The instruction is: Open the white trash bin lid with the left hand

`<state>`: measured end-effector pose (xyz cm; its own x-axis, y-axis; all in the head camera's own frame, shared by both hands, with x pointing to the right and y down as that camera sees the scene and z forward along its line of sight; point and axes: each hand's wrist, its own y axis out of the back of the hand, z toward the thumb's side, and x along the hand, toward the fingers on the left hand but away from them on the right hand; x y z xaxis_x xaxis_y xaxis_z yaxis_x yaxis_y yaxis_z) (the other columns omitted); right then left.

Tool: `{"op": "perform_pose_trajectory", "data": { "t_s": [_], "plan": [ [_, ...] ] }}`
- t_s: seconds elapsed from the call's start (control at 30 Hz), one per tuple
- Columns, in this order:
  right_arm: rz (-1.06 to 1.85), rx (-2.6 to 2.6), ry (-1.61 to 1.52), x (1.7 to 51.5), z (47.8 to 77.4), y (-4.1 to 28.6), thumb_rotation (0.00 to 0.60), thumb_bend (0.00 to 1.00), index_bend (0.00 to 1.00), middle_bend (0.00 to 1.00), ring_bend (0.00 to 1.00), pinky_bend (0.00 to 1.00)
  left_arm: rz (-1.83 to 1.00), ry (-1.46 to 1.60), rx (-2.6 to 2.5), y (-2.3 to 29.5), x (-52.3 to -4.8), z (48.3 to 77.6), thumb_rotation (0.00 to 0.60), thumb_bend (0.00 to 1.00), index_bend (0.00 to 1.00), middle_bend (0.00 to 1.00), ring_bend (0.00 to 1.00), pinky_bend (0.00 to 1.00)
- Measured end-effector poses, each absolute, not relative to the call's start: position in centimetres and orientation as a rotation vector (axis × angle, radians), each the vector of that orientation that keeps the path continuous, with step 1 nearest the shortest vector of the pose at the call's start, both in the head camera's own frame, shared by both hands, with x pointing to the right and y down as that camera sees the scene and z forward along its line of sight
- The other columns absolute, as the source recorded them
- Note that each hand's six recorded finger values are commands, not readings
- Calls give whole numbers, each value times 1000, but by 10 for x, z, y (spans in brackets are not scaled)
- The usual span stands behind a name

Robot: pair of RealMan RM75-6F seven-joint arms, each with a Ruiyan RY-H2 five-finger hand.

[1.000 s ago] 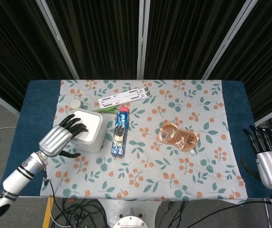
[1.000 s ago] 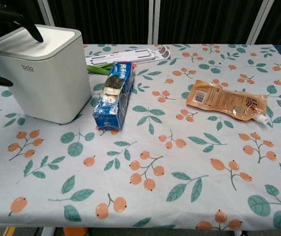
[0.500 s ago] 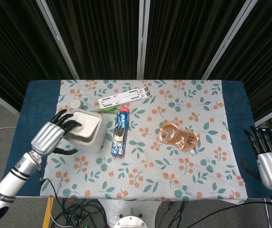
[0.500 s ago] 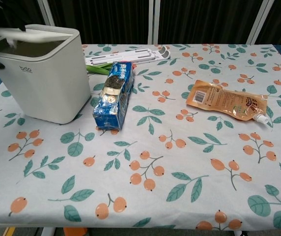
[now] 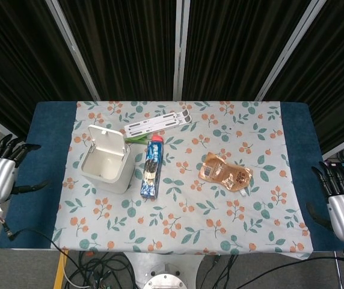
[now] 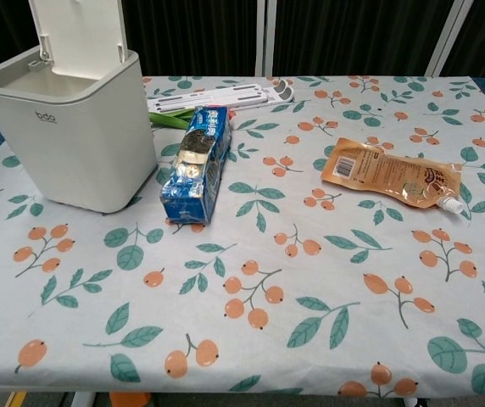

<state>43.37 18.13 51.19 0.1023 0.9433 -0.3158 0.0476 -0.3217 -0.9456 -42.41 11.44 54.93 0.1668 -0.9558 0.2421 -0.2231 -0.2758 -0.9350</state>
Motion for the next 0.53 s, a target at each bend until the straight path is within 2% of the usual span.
{"op": "perform_pose_trajectory", "data": {
  "t_s": [0.13, 0.3, 0.53],
  "plan": [
    [1356, -1569, -1011, 435, 520, 184, 578, 260, 0, 0, 0, 0, -1291, 1062, -1592, 136, -439, 559, 465, 48, 250, 120, 42, 0],
    [1376, -1622, -1008, 437, 532, 191, 579, 262, 0, 0, 0, 0, -1435, 1013, -1528, 174, -458, 569, 464, 49, 240, 111, 40, 0],
    [1367, -1600, -1029, 437, 535, 199, 578, 262, 0, 0, 0, 0, -1530, 1061, -1488, 215, -469, 564, 467, 48, 240, 111, 40, 0]
  ]
}}
